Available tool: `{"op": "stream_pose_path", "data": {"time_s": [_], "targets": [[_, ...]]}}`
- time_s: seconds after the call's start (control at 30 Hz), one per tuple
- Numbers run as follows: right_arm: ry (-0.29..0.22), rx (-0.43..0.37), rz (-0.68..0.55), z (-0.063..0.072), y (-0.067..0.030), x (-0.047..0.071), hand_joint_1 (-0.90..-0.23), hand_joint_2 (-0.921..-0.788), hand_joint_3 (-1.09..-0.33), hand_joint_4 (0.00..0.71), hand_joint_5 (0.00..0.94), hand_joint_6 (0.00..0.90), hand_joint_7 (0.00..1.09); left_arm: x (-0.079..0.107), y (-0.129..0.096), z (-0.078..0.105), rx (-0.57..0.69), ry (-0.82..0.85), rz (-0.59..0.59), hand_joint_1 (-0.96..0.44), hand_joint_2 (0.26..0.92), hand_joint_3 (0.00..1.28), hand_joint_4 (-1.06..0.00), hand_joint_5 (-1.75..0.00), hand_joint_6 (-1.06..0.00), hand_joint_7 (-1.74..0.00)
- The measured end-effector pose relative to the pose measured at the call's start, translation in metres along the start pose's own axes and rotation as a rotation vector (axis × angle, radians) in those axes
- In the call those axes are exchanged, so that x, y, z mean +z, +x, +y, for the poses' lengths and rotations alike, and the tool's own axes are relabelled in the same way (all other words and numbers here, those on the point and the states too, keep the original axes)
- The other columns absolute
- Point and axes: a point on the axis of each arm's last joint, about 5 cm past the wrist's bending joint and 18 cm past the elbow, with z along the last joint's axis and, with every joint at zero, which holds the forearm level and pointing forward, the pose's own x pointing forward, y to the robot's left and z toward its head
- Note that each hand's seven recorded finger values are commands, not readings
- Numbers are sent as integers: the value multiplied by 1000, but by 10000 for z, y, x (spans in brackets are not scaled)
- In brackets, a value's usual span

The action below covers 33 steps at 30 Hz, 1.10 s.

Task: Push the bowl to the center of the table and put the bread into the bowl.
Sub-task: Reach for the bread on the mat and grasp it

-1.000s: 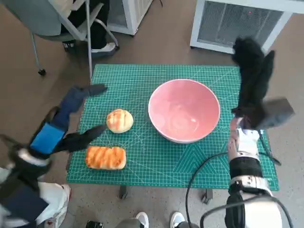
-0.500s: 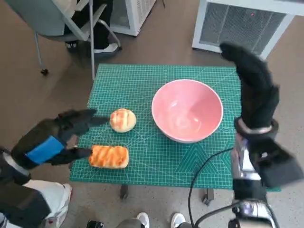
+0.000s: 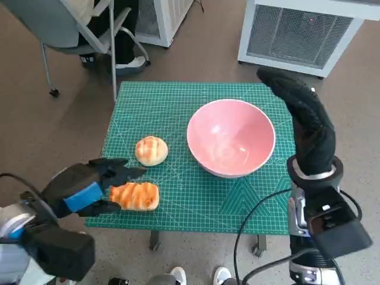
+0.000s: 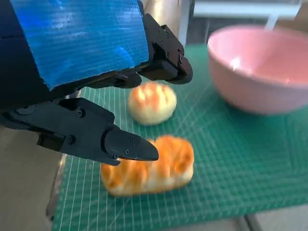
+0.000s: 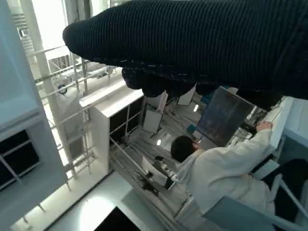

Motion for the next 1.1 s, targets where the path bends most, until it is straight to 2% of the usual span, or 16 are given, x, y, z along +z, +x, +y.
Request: {"op": "stream_pose_path", "data": {"time_s": [0.47, 0.7, 0.8, 0.93, 0.97, 1.0, 1.03, 1.1], "targets": [[-16, -6, 11, 14, -2, -3, -410, -921, -565, 419, 10, -1, 855, -45, 216, -204, -140, -59, 125, -228, 921, 8, -395, 0, -444, 0], [-22, -6, 15, 18, -13, -3, -412, -921, -565, 419, 10, -1, 856, -82, 315, -358, -151, -91, 168, -157, 921, 12, -434, -16, -466, -13], [-21, -4, 14, 24, -12, 0, -411, -921, -565, 419, 10, -1, 856, -93, 339, -381, -133, -98, 177, -93, 921, 27, -484, -32, -515, -35], [-21, -5, 13, 25, -15, 3, -411, -921, -565, 419, 10, -1, 856, -101, 346, -390, -122, -105, 184, 12, 921, 89, -711, -103, -665, -89], [-21, -6, 14, 25, -17, 4, -410, -921, -565, 419, 10, -1, 856, -101, 346, -390, -120, -106, 184, 11, 921, 105, -687, -363, -638, -290], [-21, -6, 14, 25, -20, 4, -410, -921, -565, 419, 10, -1, 856, -102, 345, -387, -117, -108, 183, 9, 921, 154, -623, -771, -570, -613], [-21, -7, 15, 26, -23, 4, -409, -921, -565, 419, 10, -1, 856, -102, 342, -383, -113, -110, 183, 8, 921, 178, -575, -1043, -550, -795], [-21, -10, 16, 26, -28, 4, -403, -921, -565, 419, 10, -1, 856, -102, 336, -372, -105, -114, 180, 5, 921, 189, -536, -1270, -549, -944]]}}
